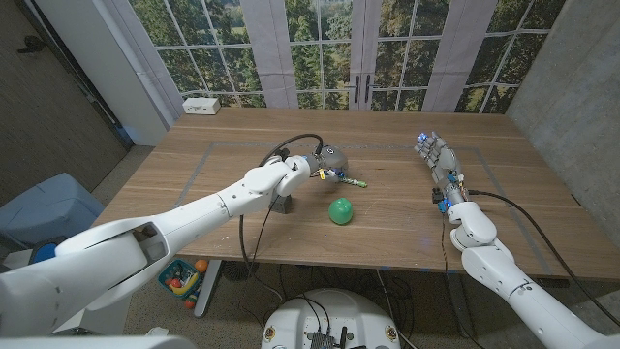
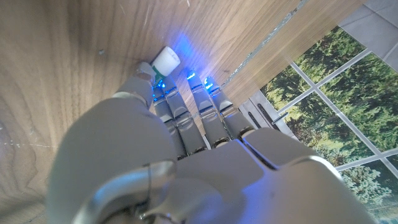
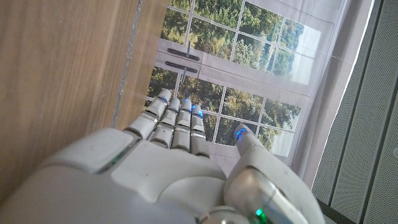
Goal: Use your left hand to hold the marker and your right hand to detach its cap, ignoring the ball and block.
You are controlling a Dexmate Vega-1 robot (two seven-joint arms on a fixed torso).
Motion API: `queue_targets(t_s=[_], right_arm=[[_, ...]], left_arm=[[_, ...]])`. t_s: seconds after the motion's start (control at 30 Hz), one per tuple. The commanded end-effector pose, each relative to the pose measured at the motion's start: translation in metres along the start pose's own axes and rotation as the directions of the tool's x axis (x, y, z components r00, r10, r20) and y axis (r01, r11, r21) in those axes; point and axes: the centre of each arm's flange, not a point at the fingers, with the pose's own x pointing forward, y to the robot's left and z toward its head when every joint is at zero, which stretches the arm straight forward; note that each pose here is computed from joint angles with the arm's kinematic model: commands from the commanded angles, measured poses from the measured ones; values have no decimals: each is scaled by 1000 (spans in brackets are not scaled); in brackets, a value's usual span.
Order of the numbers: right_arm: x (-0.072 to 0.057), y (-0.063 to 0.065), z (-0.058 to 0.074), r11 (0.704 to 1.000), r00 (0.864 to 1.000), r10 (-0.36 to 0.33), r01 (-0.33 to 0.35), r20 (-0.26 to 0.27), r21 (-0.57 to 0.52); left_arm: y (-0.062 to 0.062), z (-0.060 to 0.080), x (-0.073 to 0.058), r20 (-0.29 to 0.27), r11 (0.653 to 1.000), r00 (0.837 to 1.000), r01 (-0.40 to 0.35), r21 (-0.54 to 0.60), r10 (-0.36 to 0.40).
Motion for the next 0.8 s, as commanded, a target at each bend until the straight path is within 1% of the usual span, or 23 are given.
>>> queue_targets(t_s=[0.03, 0.13, 0.2, 0.33, 0.57, 0.8], right_arm=[[-5, -1, 4, 1000, 1000, -12, 12, 6, -19], [-6, -2, 5, 1000, 1000, -14, 15, 8, -19], [-6, -2, 5, 1000, 1000, -15, 15, 8, -25], [-6, -1, 7, 999, 1000, -14, 15, 10, -37], [-8, 2, 12, 997, 1000, -19, 20, 12, -70], [-11, 5, 16, 994, 999, -38, 39, 12, -102]], left_arm=[[-11, 2, 2, -19, 1000, 1000, 25, -2, -25], [-12, 0, 0, -22, 1000, 1000, -6, -29, 5], [-12, -2, -1, -33, 999, 999, -17, -47, 16], [-12, -5, -3, -57, 995, 997, -63, -82, 59], [-5, -11, -9, -95, 979, 987, -142, -146, 129], [5, -16, -12, -129, 965, 975, -199, -168, 179]])
